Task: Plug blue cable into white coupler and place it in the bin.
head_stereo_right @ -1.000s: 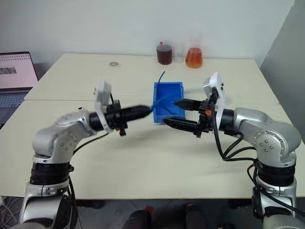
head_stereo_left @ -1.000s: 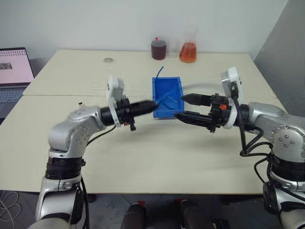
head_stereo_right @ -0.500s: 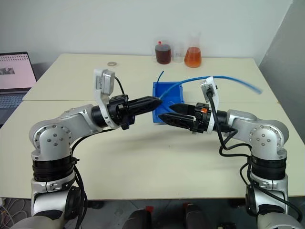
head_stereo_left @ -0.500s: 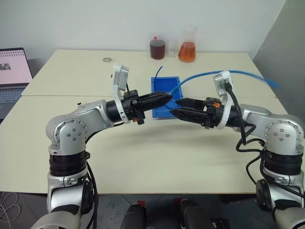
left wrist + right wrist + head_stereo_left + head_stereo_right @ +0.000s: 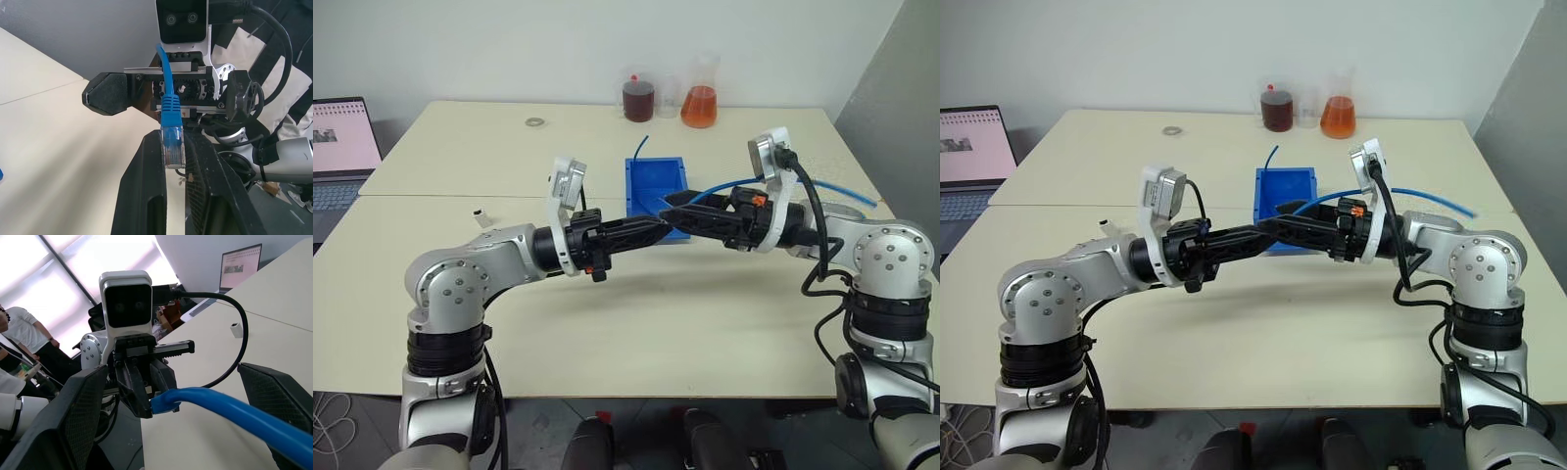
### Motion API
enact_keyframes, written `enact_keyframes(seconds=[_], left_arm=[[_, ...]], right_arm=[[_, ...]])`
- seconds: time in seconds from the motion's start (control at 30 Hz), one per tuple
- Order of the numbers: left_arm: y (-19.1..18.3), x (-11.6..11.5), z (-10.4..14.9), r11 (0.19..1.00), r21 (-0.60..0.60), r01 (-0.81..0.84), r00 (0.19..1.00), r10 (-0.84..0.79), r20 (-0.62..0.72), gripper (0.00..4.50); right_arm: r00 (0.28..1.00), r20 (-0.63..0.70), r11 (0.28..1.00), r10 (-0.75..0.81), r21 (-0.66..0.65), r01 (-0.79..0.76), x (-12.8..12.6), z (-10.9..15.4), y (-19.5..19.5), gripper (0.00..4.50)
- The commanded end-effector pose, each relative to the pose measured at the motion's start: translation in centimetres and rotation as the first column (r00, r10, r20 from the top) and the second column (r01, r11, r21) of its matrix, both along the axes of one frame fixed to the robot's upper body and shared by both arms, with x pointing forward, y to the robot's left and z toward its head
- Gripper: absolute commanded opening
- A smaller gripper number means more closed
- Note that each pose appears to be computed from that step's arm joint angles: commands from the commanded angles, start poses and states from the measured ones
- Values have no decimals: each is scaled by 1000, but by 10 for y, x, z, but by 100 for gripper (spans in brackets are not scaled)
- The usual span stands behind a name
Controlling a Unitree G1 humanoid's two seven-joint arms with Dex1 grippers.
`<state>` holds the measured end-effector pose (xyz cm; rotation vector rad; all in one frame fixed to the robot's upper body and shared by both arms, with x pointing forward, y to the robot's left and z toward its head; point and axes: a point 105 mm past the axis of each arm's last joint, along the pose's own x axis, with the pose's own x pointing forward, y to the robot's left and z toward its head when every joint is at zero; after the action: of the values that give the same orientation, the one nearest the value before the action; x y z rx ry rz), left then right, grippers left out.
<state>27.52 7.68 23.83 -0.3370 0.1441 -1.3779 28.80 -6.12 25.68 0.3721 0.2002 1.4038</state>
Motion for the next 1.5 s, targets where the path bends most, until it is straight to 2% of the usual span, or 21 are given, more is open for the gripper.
enact_keyframes(seconds=[0.03, 0.07, 0.2, 0.43, 0.63, 0.73, 0.9, 0.97, 1.0, 1.07, 1.33, 1.5], left_arm=[[-1, -3, 12, 1000, -13, 9, 998, -8, 54, 24], [0, -2, 13, 1000, -16, 6, 998, -5, 55, 24], [-1, -3, 12, 1000, -7, 10, 998, -9, 58, 24], [-2, -4, 13, 1000, -7, 9, 998, -9, 59, 24], [-2, -4, 13, 1000, -8, 9, 998, -9, 59, 24], [-2, -4, 13, 1000, -9, 7, 998, -6, 58, 24], [-2, -3, 13, 1000, -14, -10, 997, 11, 77, 24], [0, -1, 14, 999, -33, -24, 996, 26, 85, 94], [1, -1, 14, 999, -40, -26, 996, 30, 84, 104], [3, -3, 13, 999, -38, -21, 996, 24, 85, 157], [23, -20, 8, 1000, -17, -13, 1000, 14, 14, 294], [52, -19, -7, 979, 70, -193, 981, 192, 15, 404]], right_arm=[[998, 47, 998, 51, 20, -52, -9, 16, -2, 450], [997, 46, 998, 55, 18, -56, -9, 15, -1, 450], [998, 45, 999, 52, 10, -52, -8, 12, -1, 386], [997, 38, 997, 68, 22, -69, -10, 12, 0, 234], [997, 36, 997, 72, 30, -73, -10, 13, 0, 80], [997, 32, 996, 76, 36, -78, -11, 14, -1, 22], [995, 37, 996, 92, 19, -92, -14, 12, 0, 10], [997, 35, 997, 71, 18, -72, -11, 11, 0, 9], [997, 35, 998, 64, 19, -65, -10, 11, 1, 9], [998, 39, 999, 48, 15, -49, -8, 11, 1, 9], [998, 54, 1000, -14, 13, 13, 5, 12, -2, 9], [997, 71, 999, -41, 7, 41, 15, 13, -5, 9]])
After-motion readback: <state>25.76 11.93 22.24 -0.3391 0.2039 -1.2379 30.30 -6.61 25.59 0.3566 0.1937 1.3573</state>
